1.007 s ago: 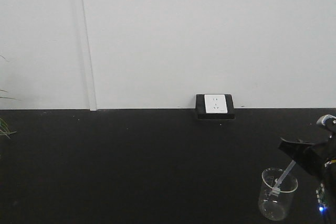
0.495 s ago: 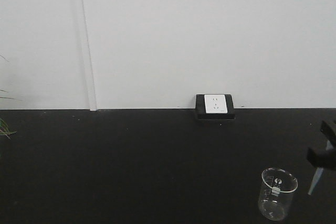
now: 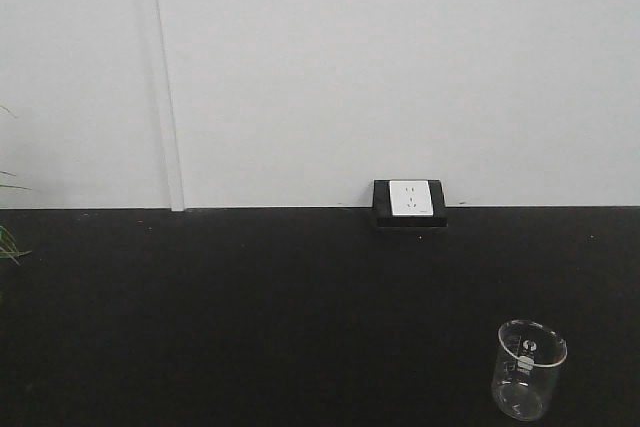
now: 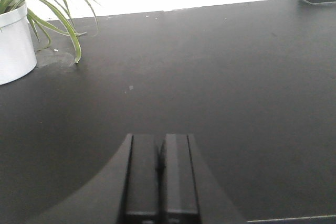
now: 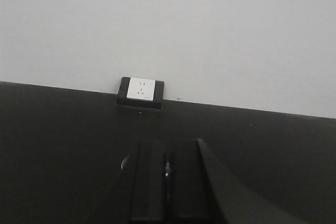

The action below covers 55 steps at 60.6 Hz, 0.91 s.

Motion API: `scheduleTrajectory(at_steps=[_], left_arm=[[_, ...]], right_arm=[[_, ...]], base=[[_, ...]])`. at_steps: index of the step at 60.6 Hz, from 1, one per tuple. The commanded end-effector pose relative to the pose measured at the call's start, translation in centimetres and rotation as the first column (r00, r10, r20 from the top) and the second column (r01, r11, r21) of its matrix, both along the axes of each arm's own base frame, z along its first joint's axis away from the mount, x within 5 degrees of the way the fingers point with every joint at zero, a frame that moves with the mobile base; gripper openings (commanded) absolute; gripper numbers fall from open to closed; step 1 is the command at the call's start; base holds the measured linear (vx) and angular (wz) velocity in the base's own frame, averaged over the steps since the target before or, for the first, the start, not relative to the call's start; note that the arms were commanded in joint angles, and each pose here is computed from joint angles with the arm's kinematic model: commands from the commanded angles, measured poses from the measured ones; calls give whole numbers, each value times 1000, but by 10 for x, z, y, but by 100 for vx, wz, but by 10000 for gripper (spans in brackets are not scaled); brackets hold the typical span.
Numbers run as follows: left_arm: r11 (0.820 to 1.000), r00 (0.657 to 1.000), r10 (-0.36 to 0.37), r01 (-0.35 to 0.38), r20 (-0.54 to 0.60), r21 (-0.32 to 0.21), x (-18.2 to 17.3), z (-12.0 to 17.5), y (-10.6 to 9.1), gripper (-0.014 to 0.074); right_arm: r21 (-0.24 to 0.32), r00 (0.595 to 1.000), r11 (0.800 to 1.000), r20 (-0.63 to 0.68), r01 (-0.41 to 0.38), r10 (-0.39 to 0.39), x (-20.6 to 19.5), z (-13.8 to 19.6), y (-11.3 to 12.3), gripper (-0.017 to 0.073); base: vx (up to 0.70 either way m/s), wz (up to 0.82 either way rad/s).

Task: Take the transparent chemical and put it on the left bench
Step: 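Drive the base to the bench with the white bins, holding the pipette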

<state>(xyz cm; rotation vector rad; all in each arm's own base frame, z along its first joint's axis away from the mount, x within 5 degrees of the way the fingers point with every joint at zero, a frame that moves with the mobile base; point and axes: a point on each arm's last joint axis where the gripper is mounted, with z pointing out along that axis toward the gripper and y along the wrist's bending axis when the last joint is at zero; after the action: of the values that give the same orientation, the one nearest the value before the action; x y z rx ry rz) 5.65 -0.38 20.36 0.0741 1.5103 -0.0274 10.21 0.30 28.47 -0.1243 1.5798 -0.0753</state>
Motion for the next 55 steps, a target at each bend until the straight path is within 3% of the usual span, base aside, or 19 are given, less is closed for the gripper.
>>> scheduleTrajectory(at_steps=[1,55], left_arm=[[1000,997,0,1,80,-14,-1,3,0,-3],[1000,997,0,1,80,-14,-1,3,0,-3]], right_arm=[[-8,992,1000,122,-11,12,-7,14,1,-7],[-9,994,1000,113,-7,8,-9,12,0,-7]], base=[[0,0],[0,0]])
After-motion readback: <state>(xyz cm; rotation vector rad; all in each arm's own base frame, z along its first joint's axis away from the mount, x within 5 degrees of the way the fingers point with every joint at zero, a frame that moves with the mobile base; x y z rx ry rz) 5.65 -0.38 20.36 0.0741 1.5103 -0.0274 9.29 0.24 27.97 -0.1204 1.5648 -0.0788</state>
